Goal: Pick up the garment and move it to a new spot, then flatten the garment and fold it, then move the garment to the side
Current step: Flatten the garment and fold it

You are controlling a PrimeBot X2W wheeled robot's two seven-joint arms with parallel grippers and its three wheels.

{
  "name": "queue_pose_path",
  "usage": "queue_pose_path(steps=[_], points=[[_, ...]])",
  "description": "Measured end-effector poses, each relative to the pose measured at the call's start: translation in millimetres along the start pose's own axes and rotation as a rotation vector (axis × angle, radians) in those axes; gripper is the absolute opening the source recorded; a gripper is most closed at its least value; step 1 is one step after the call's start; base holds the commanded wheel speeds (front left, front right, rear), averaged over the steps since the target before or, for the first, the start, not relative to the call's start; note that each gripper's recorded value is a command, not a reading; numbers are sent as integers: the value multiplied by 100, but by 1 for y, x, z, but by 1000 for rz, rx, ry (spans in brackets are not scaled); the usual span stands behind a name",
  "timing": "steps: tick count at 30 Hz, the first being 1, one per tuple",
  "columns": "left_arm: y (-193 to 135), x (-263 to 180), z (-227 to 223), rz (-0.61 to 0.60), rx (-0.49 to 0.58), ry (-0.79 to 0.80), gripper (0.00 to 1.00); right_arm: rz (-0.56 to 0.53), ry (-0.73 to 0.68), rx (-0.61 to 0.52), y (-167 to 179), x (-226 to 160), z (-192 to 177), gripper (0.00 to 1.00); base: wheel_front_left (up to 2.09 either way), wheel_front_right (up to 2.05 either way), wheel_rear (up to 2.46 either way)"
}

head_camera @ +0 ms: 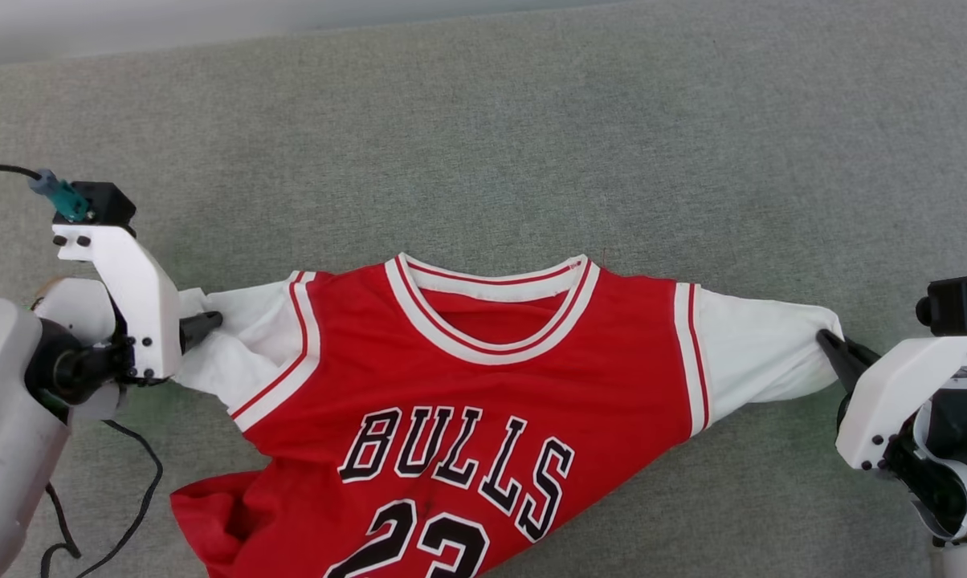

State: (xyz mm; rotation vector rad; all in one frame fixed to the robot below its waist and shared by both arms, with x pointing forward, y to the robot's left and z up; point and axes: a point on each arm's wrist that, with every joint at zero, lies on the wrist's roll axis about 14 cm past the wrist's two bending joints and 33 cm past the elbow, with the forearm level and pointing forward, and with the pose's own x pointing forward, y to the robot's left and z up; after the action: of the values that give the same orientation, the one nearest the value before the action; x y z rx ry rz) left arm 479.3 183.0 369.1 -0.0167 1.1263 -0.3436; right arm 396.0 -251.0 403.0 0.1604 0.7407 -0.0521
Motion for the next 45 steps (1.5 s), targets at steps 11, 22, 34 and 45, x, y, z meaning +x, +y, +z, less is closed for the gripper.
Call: queue_pose_path(steps=[11, 22, 34, 45], points=[[-1, -1, 13, 50, 16, -128, 0, 23, -85, -55, 8, -1, 28, 0, 0, 0, 0], [5, -103, 111, 235, 76, -633, 0, 50, -278, -156, 25, -24, 106, 0, 0, 0, 0], [-9, -241, 202, 308, 93, -1142, 0, 55, -597, -245, 48, -71, 247, 0, 0, 0, 0], [-5, -281, 287, 303, 92, -1415, 0, 37, -899, -314, 70, -83, 372, 0, 0, 0, 0]])
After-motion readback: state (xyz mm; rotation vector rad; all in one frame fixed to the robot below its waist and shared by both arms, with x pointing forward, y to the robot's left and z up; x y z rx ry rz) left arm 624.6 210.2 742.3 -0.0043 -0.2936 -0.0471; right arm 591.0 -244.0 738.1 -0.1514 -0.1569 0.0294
